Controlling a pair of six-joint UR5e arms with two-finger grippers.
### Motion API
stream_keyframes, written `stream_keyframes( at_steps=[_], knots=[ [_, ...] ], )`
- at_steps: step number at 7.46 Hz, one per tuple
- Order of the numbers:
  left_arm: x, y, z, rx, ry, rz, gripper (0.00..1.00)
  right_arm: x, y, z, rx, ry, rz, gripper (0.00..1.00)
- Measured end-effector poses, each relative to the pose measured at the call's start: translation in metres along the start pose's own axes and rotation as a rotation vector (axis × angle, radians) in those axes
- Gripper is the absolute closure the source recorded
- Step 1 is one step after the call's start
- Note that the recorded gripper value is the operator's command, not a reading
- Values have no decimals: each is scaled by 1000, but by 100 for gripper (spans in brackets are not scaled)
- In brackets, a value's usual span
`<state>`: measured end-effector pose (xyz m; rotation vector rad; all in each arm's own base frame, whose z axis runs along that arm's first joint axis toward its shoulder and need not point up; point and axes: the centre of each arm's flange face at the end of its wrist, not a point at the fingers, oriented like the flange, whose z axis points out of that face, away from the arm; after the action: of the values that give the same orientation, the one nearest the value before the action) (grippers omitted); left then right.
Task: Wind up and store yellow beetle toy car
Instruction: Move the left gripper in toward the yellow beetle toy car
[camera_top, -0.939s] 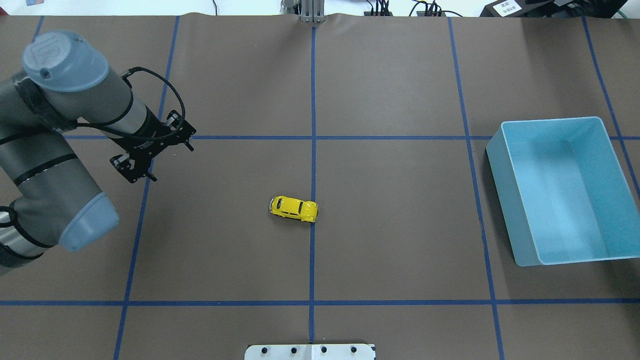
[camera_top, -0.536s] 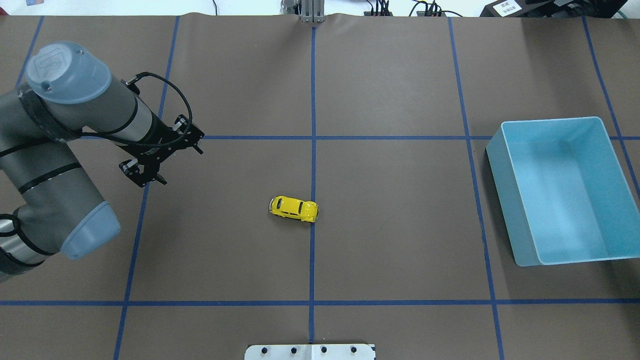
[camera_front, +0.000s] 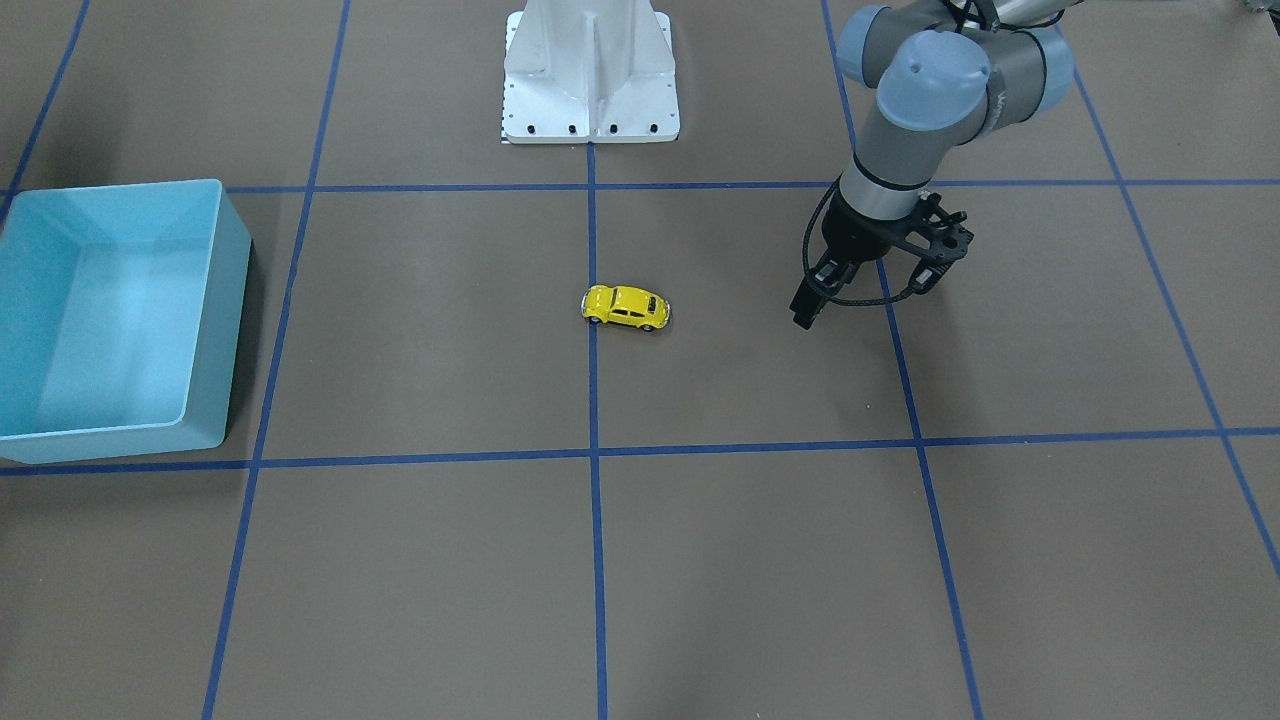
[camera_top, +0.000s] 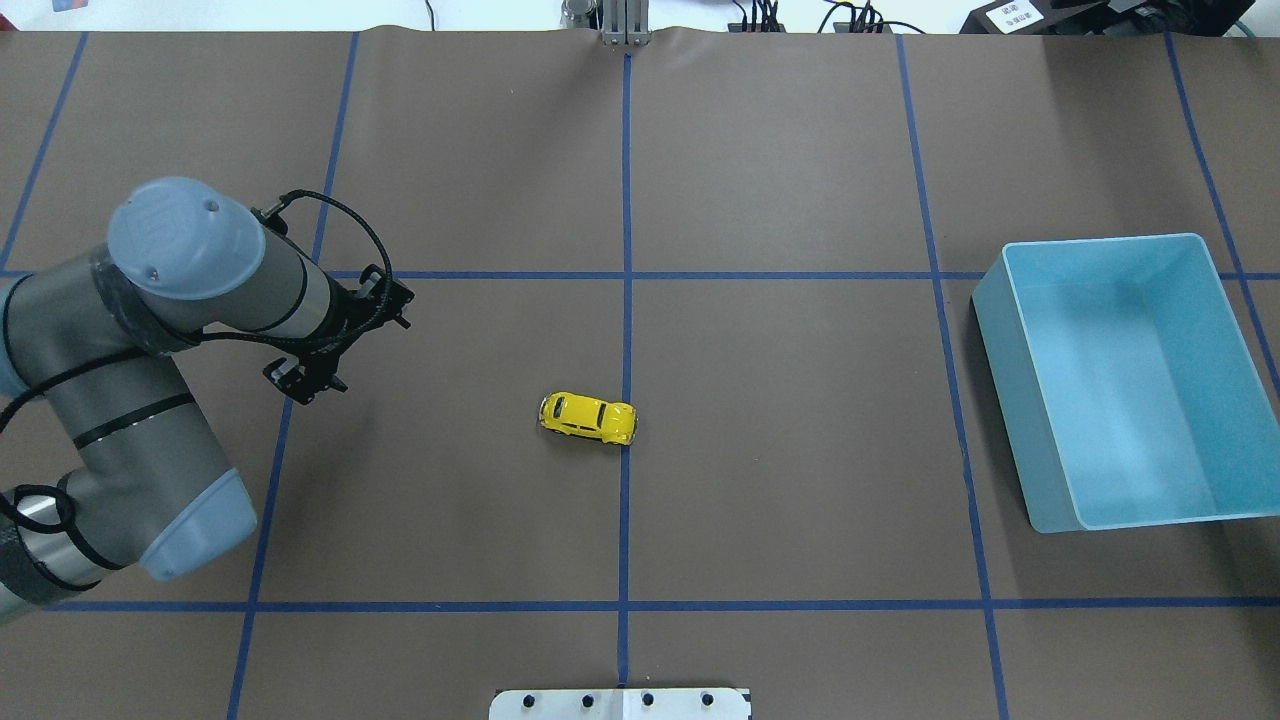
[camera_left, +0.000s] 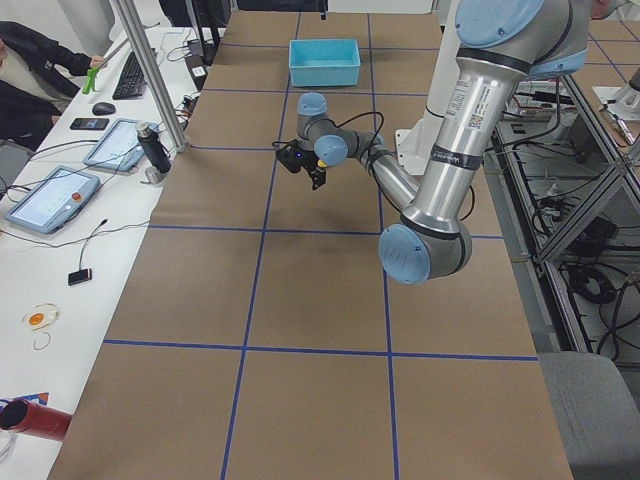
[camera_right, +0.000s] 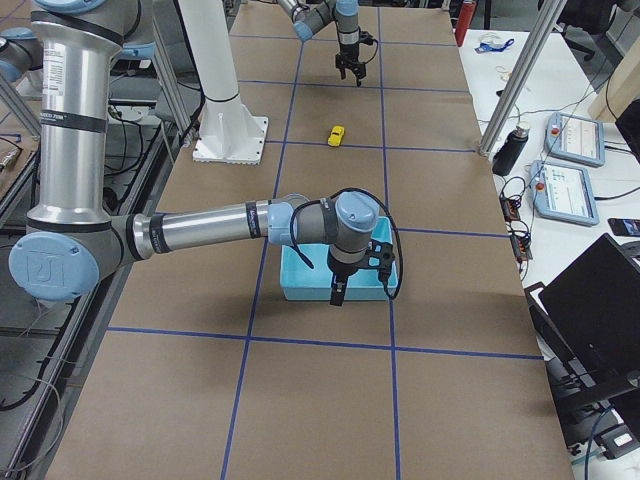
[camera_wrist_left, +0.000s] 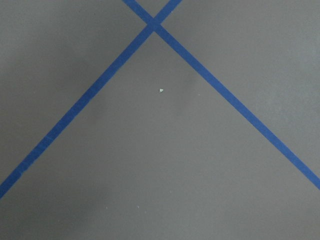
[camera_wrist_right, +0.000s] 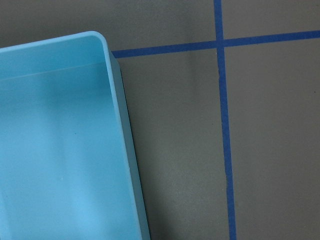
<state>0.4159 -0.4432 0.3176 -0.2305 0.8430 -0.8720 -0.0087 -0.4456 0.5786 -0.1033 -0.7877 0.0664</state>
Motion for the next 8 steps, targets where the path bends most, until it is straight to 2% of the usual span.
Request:
stream_keyframes(
  at_steps=[2,6,8],
  knots=[
    [6,26,5,22,-12,-109,0,0,1,0,-2,-3,2,0],
    [22,83,7,24,-78,-187,0,4,5,3,-8,-4,8,0],
    [34,110,-1,23,-98,-265,0,6,7,4,-12,-3,11,0]
  ],
)
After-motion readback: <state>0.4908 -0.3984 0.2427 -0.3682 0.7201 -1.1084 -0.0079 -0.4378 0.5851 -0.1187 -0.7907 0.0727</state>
